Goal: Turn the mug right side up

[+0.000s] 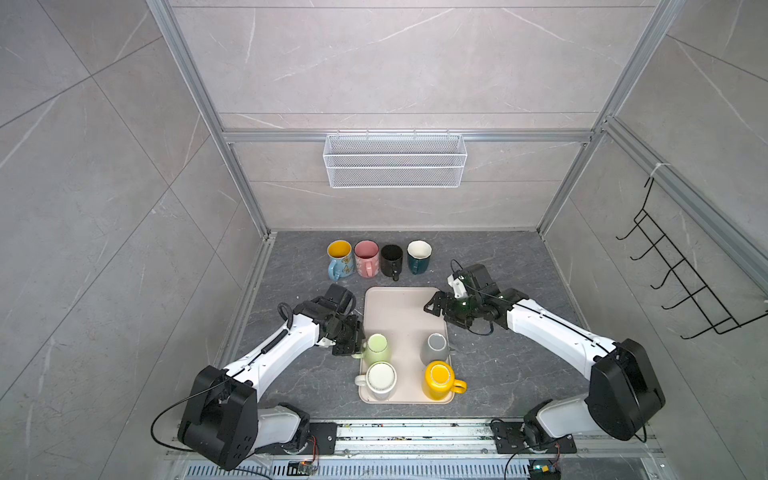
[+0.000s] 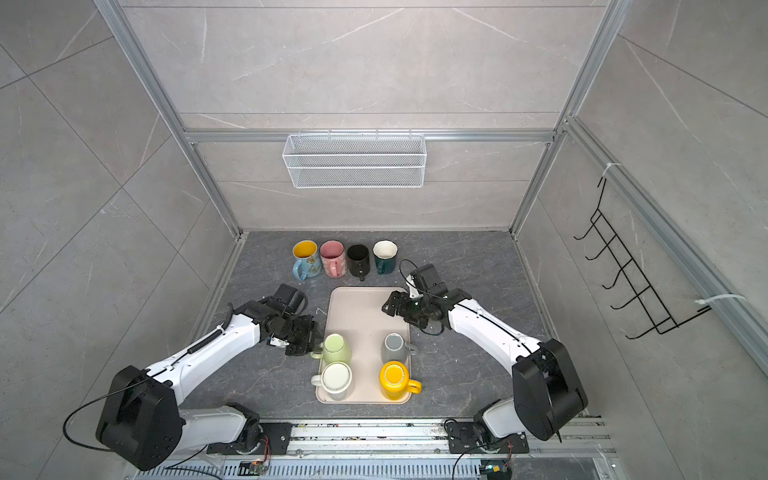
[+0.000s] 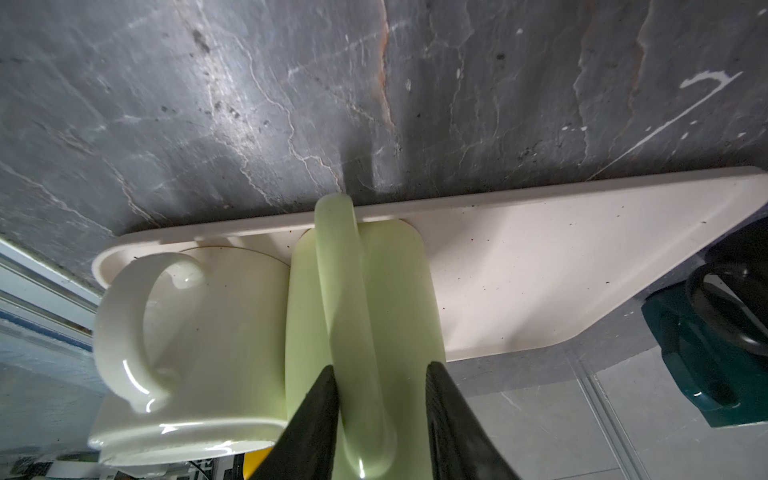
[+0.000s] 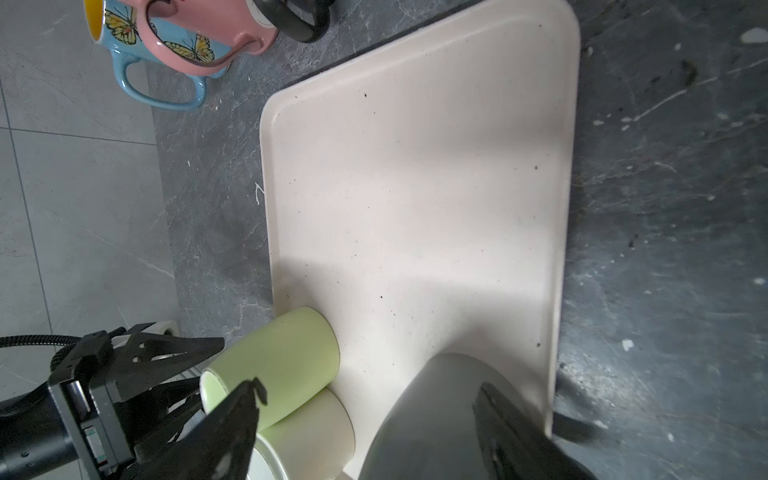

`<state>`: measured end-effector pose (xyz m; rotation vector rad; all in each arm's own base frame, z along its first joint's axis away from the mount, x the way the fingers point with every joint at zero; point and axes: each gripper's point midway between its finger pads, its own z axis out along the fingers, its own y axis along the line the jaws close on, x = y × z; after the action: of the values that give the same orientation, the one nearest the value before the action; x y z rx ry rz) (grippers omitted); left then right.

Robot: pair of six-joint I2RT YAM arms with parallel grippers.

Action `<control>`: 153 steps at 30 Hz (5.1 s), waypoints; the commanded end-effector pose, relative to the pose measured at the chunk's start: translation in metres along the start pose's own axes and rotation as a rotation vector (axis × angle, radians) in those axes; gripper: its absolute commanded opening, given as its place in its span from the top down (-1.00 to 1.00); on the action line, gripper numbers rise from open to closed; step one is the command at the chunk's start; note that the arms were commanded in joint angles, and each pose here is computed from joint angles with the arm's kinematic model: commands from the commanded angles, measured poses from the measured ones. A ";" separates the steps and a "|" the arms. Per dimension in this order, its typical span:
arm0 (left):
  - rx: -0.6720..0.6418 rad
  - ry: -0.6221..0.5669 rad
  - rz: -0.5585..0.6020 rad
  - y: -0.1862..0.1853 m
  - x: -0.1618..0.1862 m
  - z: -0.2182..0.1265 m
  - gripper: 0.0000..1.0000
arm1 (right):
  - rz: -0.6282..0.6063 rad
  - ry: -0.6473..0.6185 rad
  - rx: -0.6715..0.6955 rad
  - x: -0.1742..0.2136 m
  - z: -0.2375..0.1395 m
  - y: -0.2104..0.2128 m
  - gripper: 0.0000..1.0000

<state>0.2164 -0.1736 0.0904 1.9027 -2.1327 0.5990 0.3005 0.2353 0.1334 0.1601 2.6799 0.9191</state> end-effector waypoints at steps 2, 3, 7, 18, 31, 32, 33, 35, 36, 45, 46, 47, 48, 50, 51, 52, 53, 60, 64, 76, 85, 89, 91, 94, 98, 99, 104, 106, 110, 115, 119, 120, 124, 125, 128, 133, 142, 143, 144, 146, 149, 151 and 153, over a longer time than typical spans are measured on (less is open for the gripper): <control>-0.014 0.049 0.033 -0.005 0.010 0.001 0.28 | -0.005 0.003 0.014 -0.003 0.001 0.002 -0.66; -0.017 0.054 0.033 -0.005 0.011 0.003 0.30 | -0.005 0.003 0.014 -0.002 0.001 0.002 -0.65; -0.031 0.073 0.040 -0.005 0.013 0.008 0.38 | -0.002 0.007 0.019 -0.002 0.002 0.001 -0.66; -0.024 0.097 0.053 -0.011 0.015 0.019 0.78 | 0.002 0.011 0.026 -0.002 0.005 -0.001 -0.66; 0.341 0.180 0.306 -0.093 0.035 0.013 1.00 | -0.007 0.006 0.042 -0.003 0.001 -0.002 -0.66; 0.388 0.179 0.317 -0.099 0.036 0.010 1.00 | -0.007 0.007 0.043 -0.002 0.000 -0.002 -0.66; 0.429 0.179 0.323 -0.103 0.037 0.007 1.00 | -0.008 0.008 0.043 -0.002 0.000 -0.002 -0.66; 0.520 0.161 0.330 -0.111 0.034 -0.002 1.00 | -0.006 0.010 0.045 -0.002 0.000 -0.003 -0.66; 0.555 0.148 0.336 -0.114 0.033 -0.006 1.00 | -0.006 0.010 0.045 -0.002 0.000 -0.003 -0.66; 0.758 0.090 0.667 -0.135 0.057 -0.053 1.00 | -0.005 0.017 0.040 -0.001 0.003 -0.002 -0.65; 0.787 0.088 0.710 -0.139 0.062 -0.058 1.00 | -0.004 0.017 0.043 -0.001 0.003 -0.003 -0.65; 0.815 0.088 0.751 -0.142 0.067 -0.063 1.00 | -0.005 0.015 0.040 -0.001 0.002 -0.003 -0.65; 0.842 0.082 0.799 -0.145 0.072 -0.069 1.00 | -0.004 0.014 0.040 -0.001 0.001 -0.003 -0.65; 0.888 0.063 0.898 -0.148 0.082 -0.080 1.00 | -0.004 0.013 0.041 0.000 0.000 -0.003 -0.65; 0.911 0.049 0.951 -0.149 0.087 -0.086 1.00 | -0.003 0.010 0.043 0.000 -0.001 -0.003 -0.65; 0.945 0.033 1.012 -0.150 0.093 -0.094 1.00 | -0.004 0.008 0.046 0.000 -0.002 -0.003 -0.65; 0.971 0.019 1.057 -0.150 0.097 -0.100 1.00 | -0.006 0.006 0.049 -0.001 -0.003 -0.003 -0.65; 1.067 -0.124 1.399 -0.135 0.124 -0.125 1.00 | -0.012 -0.004 0.056 -0.004 -0.008 -0.001 -0.63; 1.097 -0.236 1.553 -0.123 0.133 -0.131 1.00 | -0.025 -0.009 0.064 -0.006 -0.013 0.002 -0.61; 1.119 -0.656 1.851 -0.100 0.143 -0.149 1.00 | -0.093 -0.045 0.065 -0.015 -0.044 0.020 -0.59; 1.128 -0.892 1.977 -0.094 0.151 -0.160 1.00 | -0.141 -0.059 -0.019 -0.022 -0.070 0.053 -0.59; 1.125 -1.037 2.056 -0.090 0.153 -0.159 1.00 | -0.130 -0.029 -0.109 -0.022 -0.076 0.073 -0.28; 1.111 -1.108 2.093 -0.089 0.155 -0.159 1.00 | -0.127 0.006 -0.175 -0.020 -0.078 0.086 -0.23; 1.080 -1.211 2.141 -0.089 0.158 -0.161 1.00 | -0.128 0.047 -0.238 -0.020 -0.082 0.101 -0.23; 1.040 -1.359 2.185 -0.090 0.162 -0.163 1.00 | -0.116 0.100 -0.314 -0.023 -0.088 0.117 -0.23; 1.046 -1.391 2.185 -0.090 0.165 -0.165 1.00 | -0.111 0.112 -0.325 -0.023 -0.088 0.119 -0.22; 1.010 -1.551 2.223 -0.092 0.173 -0.166 1.00 | -0.097 0.160 -0.387 -0.026 -0.091 0.132 -0.17; 0.975 -1.639 2.228 -0.093 0.176 -0.166 1.00 | -0.100 0.153 -0.405 -0.029 -0.097 0.138 -0.16; 0.953 -1.772 2.214 -0.095 0.181 -0.171 1.00 | -0.094 0.145 -0.431 -0.033 -0.104 0.144 -0.16; 0.941 -1.902 2.168 -0.099 0.184 -0.177 1.00 | -0.059 0.177 -0.448 -0.033 -0.100 0.144 -0.13; 0.904 -2.077 2.072 -0.103 0.182 -0.185 1.00 | -0.047 0.174 -0.464 -0.038 -0.103 0.147 -0.13; 0.891 -2.097 2.071 -0.104 0.183 -0.185 1.00 | -0.049 0.173 -0.464 -0.039 -0.104 0.148 -0.14; 0.875 -2.148 2.074 -0.107 0.190 -0.182 1.00 | -0.061 0.163 -0.468 -0.042 -0.108 0.151 -0.18; 0.882 -2.170 2.064 -0.107 0.191 -0.183 1.00 | -0.062 0.164 -0.468 -0.042 -0.108 0.151 -0.18; 0.826 -2.245 2.082 -0.110 0.196 -0.180 1.00 | -0.060 0.164 -0.463 -0.043 -0.107 0.149 -0.19; 0.802 -2.278 2.131 -0.111 0.205 -0.172 1.00 | -0.059 0.160 -0.461 -0.047 -0.102 0.148 -0.20; 0.775 -2.334 2.163 -0.110 0.213 -0.171 1.00 | -0.056 0.167 -0.447 -0.053 -0.095 0.147 0.00; 0.777 -2.335 2.163 -0.109 0.213 -0.171 1.00 | -0.053 0.169 -0.440 -0.053 -0.094 0.145 0.01; 0.780 -2.338 2.162 -0.109 0.214 -0.172 1.00 | -0.053 0.172 -0.437 -0.053 -0.093 0.145 0.02; 0.780 -2.342 2.163 -0.108 0.214 -0.173 1.00 | -0.055 0.171 -0.435 -0.054 -0.092 0.145 0.05; 0.783 -2.347 2.166 -0.107 0.215 -0.173 1.00 | -0.061 0.167 -0.431 -0.056 -0.092 0.146 0.12; 0.786 -2.351 2.168 -0.107 0.216 -0.174 1.00 | -0.060 0.172 -0.423 -0.057 -0.091 0.145 0.19; 0.793 -2.356 2.167 -0.106 0.217 -0.175 1.00 | -0.061 0.181 -0.416 -0.057 -0.090 0.145 0.26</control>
<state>0.2862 -0.3079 0.2832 0.9686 0.9727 0.5351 0.3245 0.2864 0.3038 -0.0884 2.5437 1.5246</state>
